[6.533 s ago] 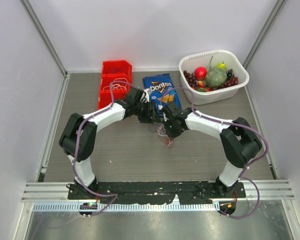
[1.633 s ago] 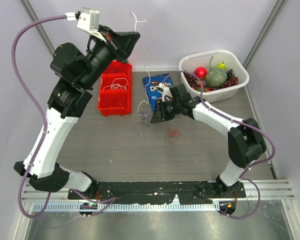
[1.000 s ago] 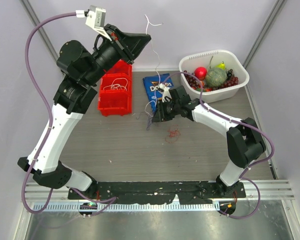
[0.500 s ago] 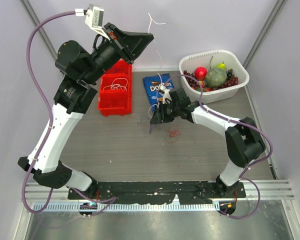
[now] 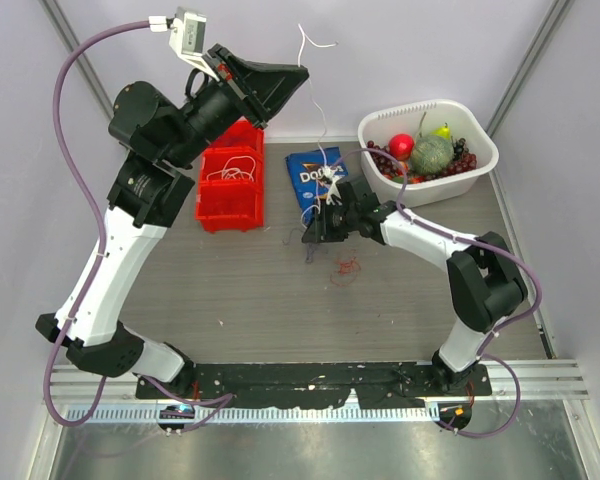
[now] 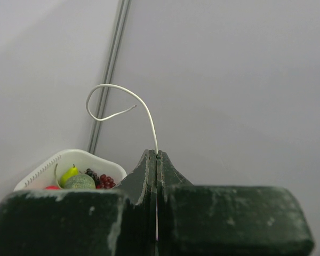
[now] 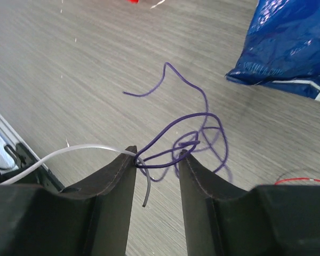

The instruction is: Untangle the cables

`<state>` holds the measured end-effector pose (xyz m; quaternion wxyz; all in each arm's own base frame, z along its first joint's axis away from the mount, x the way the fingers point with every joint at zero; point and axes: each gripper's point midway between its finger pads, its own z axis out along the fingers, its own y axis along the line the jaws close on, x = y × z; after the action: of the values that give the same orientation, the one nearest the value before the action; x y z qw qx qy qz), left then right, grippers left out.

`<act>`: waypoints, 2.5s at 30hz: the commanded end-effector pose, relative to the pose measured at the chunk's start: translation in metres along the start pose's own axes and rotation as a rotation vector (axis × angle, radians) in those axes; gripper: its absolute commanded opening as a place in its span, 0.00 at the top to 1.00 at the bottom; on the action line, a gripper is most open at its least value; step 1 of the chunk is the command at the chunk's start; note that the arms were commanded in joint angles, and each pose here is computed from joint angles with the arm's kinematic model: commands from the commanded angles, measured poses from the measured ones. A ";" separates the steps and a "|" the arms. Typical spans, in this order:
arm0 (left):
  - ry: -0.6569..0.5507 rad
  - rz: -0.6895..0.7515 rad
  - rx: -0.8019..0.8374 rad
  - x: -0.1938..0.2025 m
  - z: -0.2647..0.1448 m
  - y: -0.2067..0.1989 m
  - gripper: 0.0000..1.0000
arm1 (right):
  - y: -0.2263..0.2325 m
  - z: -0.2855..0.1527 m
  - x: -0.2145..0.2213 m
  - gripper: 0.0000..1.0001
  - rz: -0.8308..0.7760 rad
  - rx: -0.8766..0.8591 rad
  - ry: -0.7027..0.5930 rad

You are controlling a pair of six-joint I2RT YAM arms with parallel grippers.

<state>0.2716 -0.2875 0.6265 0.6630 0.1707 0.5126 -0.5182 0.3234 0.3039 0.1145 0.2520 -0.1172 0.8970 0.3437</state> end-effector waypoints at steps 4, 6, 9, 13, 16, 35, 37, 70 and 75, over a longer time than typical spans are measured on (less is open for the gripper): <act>-0.039 0.042 0.024 -0.014 -0.003 -0.010 1.00 | -0.014 0.004 -0.027 0.82 0.060 0.114 -0.058; -0.043 0.066 0.001 -0.017 -0.006 -0.007 1.00 | -0.031 0.002 -0.021 0.92 0.080 0.176 -0.046; -0.041 0.113 -0.074 -0.019 -0.012 0.006 1.00 | -0.057 -0.003 -0.008 0.98 0.119 0.247 -0.023; -0.077 0.194 -0.255 -0.030 -0.028 0.034 1.00 | -0.099 -0.023 0.008 0.99 0.190 0.384 0.010; -0.120 0.249 -0.410 -0.042 -0.045 0.058 1.00 | -0.124 -0.033 0.027 0.94 0.218 0.471 0.069; -0.212 0.375 -0.608 -0.070 -0.052 0.091 1.00 | -0.163 -0.068 0.045 0.64 0.168 0.653 0.111; -0.219 0.378 -0.623 -0.072 -0.052 0.094 1.00 | -0.166 -0.068 0.046 0.64 0.169 0.664 0.114; -0.288 0.151 -1.009 -0.041 -0.086 0.289 1.00 | -0.160 -0.070 0.044 0.71 0.158 0.555 0.120; -0.293 0.042 -1.039 -0.021 -0.103 0.319 1.00 | -0.161 -0.073 0.042 0.71 0.153 0.565 0.112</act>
<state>0.4875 -0.0746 0.5073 0.7405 -0.2115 0.6184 -0.1566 0.3138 0.1357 0.0295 0.1618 0.0124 0.9825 0.0913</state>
